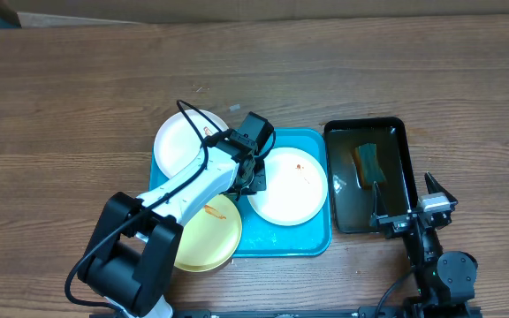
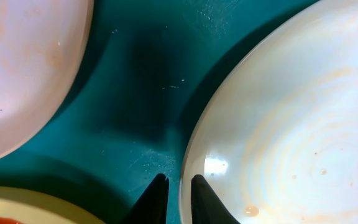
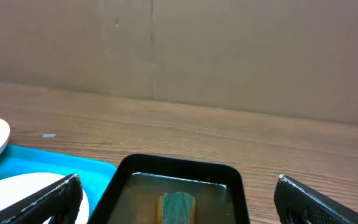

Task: Clean dirty plates on tray and stack at the side
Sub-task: 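Lower the left gripper and pinch the rim of the right white plate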

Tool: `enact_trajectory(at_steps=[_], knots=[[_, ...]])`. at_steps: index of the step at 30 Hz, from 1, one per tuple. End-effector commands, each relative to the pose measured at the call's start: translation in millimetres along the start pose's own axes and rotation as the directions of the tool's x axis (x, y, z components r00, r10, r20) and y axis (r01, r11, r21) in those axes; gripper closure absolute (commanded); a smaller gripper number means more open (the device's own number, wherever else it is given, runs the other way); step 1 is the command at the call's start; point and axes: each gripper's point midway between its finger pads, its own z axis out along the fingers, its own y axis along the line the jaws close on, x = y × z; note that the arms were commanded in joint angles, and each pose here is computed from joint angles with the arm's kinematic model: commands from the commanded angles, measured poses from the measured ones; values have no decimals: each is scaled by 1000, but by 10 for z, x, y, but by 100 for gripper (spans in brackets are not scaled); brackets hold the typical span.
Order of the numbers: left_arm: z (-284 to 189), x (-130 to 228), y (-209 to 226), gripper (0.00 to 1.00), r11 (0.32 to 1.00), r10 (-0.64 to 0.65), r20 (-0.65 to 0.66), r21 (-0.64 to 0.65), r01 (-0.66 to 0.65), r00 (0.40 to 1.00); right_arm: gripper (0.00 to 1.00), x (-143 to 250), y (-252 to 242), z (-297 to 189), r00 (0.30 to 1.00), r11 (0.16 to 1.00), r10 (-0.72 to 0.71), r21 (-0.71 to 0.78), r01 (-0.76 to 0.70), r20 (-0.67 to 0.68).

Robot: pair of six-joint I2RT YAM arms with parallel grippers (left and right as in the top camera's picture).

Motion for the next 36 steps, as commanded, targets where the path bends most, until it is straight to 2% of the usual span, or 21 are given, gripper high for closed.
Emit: enact_trajectory(at_steps=[1, 19, 25, 30, 36], knots=[[67, 54, 34, 84, 1000, 5, -8, -21, -5, 1000, 0, 18, -4, 3, 1000, 1000, -1, 2, 1, 3], [71, 54, 33, 88, 1000, 5, -7, -20, -5, 1000, 0, 18, -4, 3, 1000, 1000, -1, 2, 1, 3], [71, 55, 34, 94, 1000, 5, -8, -20, -5, 1000, 0, 18, -4, 3, 1000, 1000, -1, 2, 1, 3], [73, 56, 35, 86, 1000, 4, -8, -20, -5, 1000, 0, 18, -3, 3, 1000, 1000, -1, 2, 1, 3], [103, 78, 49, 86, 1000, 1, -9, -21, -2, 1000, 0, 20, -3, 3, 1000, 1000, -1, 2, 1, 3]])
